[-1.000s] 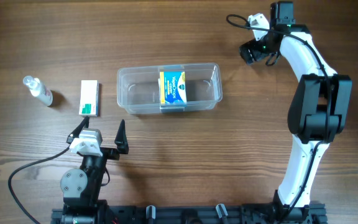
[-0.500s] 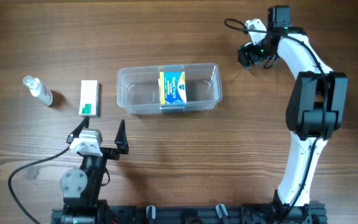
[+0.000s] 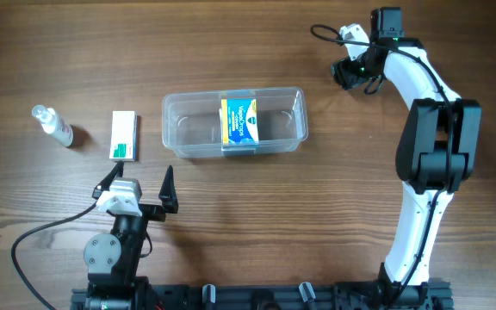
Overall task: Pack container
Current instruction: 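Open the right gripper, move to the green Zam-Buk tin, grasp it, then carry the Zam-Buk tin left and place it in the container, then release the tin and raise the right gripper to the side, then reach the left gripper to the white-green tube box and grasp it, then lift the tube box and lower it into the container's left end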
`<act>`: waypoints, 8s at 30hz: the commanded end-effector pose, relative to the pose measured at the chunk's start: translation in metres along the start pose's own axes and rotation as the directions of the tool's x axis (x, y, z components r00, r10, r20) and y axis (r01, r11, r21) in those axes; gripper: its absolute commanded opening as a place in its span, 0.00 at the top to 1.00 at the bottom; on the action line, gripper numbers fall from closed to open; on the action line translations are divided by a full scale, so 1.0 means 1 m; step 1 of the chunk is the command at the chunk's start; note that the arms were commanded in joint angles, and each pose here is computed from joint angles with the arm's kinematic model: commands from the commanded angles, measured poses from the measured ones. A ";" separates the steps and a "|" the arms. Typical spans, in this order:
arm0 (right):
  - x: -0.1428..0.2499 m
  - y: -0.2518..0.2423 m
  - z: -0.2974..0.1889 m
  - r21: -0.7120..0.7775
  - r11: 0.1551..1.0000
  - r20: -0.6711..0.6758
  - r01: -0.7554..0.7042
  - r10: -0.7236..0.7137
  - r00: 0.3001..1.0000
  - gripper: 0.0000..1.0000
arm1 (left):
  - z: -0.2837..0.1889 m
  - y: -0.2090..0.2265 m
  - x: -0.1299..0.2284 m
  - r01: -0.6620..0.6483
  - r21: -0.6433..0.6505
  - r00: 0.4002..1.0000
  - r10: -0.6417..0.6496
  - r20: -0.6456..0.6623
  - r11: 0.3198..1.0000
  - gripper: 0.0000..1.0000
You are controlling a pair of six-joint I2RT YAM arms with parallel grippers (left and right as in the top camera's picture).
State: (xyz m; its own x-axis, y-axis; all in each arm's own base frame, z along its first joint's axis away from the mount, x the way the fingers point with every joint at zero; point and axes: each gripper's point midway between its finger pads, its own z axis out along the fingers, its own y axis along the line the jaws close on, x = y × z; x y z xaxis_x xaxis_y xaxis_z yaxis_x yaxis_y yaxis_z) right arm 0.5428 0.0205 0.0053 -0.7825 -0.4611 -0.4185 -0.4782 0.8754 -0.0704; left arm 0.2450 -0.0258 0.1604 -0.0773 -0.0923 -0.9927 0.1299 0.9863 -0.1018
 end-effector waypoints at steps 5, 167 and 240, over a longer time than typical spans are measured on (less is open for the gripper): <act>-0.017 0.006 -0.053 -0.015 0.983 0.027 -0.184 0.184 0.983 0.36 | 0.000 -0.001 0.002 -0.012 0.008 1.000 0.012 -0.002 1.000 0.00; 0.111 -0.030 -0.240 0.305 0.457 0.239 -0.836 0.813 0.532 0.00 | 0.135 0.135 0.123 -0.122 -0.182 0.316 -0.136 -0.939 0.976 0.00; 0.111 -0.030 -0.240 0.305 0.457 0.238 -0.836 0.813 0.531 0.00 | 0.152 -0.063 0.063 0.084 -0.203 0.391 -0.220 -0.894 0.976 0.47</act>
State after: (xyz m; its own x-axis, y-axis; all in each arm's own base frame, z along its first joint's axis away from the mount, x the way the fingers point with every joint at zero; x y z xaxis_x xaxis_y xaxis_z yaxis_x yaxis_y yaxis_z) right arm 0.3745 -0.0931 0.1830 -0.7028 0.4989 -0.5072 0.5594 0.8280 0.0393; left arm 0.3788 -0.1197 0.0987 -0.9468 -0.1129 -0.3013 -0.0521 0.9778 -0.2028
